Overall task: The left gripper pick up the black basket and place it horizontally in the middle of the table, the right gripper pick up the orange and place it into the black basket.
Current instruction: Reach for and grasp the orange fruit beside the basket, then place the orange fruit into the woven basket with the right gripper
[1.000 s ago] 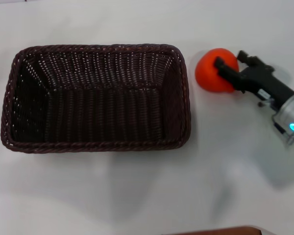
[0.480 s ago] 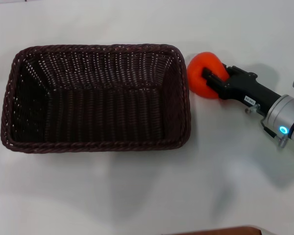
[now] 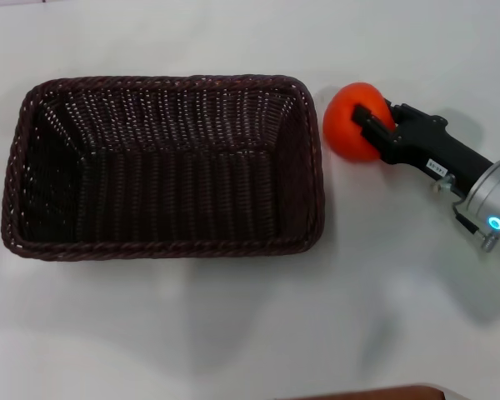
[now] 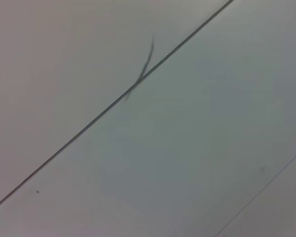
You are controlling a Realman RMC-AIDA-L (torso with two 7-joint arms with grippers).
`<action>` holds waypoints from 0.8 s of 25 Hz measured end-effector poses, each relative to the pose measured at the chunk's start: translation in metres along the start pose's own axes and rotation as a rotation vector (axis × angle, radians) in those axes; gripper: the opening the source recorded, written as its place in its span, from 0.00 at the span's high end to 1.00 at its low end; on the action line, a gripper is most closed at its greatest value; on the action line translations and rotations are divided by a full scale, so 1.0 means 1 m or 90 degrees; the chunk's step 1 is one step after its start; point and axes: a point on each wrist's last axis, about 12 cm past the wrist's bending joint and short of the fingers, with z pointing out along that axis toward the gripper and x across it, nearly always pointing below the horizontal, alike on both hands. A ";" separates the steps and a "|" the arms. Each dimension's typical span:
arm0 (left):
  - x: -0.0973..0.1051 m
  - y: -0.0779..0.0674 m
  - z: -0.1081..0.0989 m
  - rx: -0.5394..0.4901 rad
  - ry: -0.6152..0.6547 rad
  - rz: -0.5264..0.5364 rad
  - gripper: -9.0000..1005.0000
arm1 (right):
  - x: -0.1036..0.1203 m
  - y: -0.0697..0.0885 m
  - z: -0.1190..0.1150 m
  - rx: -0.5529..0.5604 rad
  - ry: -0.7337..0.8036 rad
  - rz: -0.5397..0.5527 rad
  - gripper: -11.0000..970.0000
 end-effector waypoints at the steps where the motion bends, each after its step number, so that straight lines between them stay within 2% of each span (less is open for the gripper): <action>1: 0.000 0.000 0.000 0.001 -0.001 -0.001 0.13 | 0.000 0.000 -0.001 0.000 0.001 0.000 0.58; 7: 0.000 -0.001 -0.001 0.004 0.000 -0.002 0.13 | 0.006 0.002 -0.006 0.007 0.034 0.010 0.61; 12: 0.000 -0.001 -0.002 0.002 -0.004 0.005 0.13 | 0.023 0.005 -0.022 0.027 0.123 0.031 0.66; 17: -0.001 0.000 -0.007 0.001 -0.019 0.034 0.13 | 0.048 -0.010 -0.036 0.131 0.244 0.004 0.70; 20: 0.001 0.002 -0.010 -0.002 -0.034 0.039 0.13 | 0.058 -0.028 -0.031 0.224 0.261 -0.023 0.75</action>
